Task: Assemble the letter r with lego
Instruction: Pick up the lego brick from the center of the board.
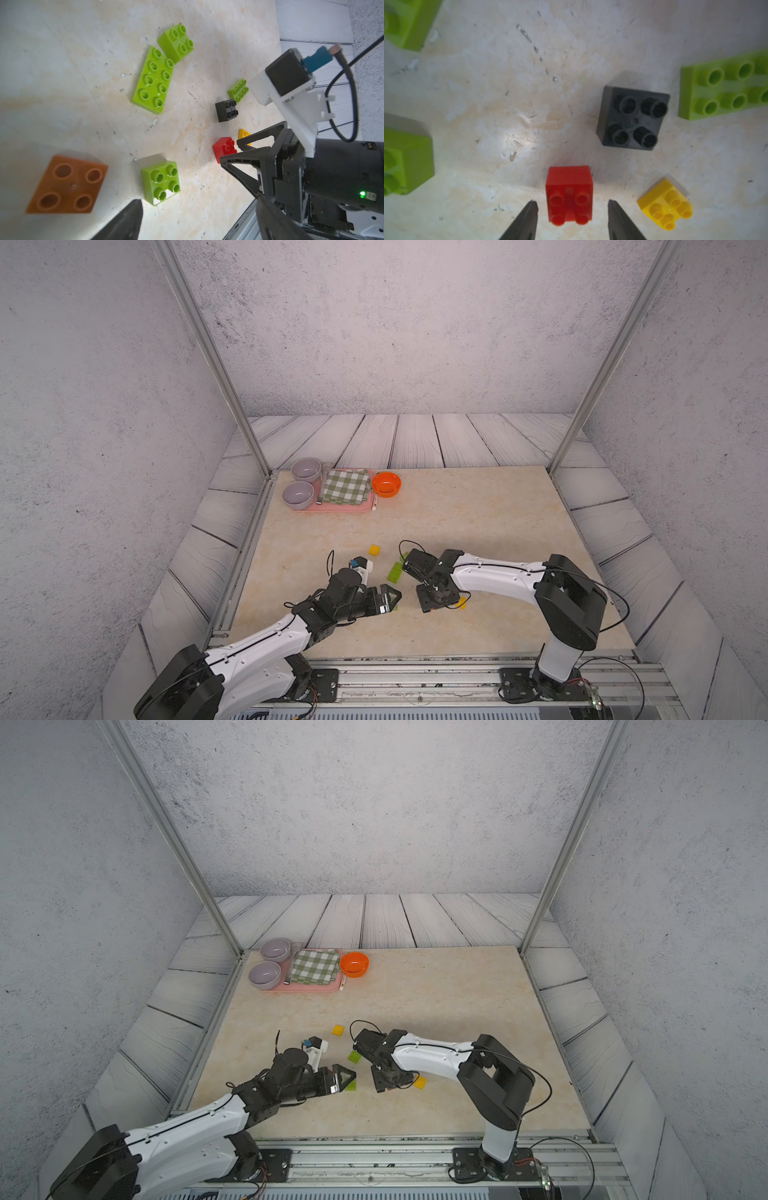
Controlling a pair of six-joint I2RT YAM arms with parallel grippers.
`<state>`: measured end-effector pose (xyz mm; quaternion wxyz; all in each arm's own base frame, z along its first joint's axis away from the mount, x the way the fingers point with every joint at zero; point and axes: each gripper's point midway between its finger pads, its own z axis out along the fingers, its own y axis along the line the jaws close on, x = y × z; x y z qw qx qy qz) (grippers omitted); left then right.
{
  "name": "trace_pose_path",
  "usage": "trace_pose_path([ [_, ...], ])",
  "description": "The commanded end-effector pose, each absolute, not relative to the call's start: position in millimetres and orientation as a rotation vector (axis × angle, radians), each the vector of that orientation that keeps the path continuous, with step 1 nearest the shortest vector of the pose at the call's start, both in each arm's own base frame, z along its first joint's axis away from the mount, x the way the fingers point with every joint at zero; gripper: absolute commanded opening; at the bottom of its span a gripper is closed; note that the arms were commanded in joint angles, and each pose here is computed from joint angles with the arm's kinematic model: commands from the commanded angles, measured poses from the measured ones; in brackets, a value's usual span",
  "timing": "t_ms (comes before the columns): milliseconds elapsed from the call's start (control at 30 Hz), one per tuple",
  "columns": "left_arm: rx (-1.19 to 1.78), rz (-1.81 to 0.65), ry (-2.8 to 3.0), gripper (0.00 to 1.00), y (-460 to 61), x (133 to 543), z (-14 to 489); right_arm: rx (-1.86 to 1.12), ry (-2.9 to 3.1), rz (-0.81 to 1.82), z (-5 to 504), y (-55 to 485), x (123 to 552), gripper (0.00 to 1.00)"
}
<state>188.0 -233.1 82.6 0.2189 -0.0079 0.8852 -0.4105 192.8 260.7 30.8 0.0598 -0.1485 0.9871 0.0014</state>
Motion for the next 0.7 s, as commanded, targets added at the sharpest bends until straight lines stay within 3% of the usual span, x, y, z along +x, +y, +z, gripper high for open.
trace_pose_path([
  [0,-0.057,-1.218,2.409,0.90,-236.3,191.4,87.6,-0.455,2.999,-0.020,27.5,260.8,192.5,0.54],
  [267,-0.055,-1.217,2.416,0.88,-233.6,192.9,87.3,-0.455,2.998,-0.033,21.9,262.9,195.3,0.52],
  [667,-0.041,-1.204,2.425,0.88,-234.0,193.4,88.7,-0.456,2.996,-0.009,22.5,265.9,197.5,0.38],
])
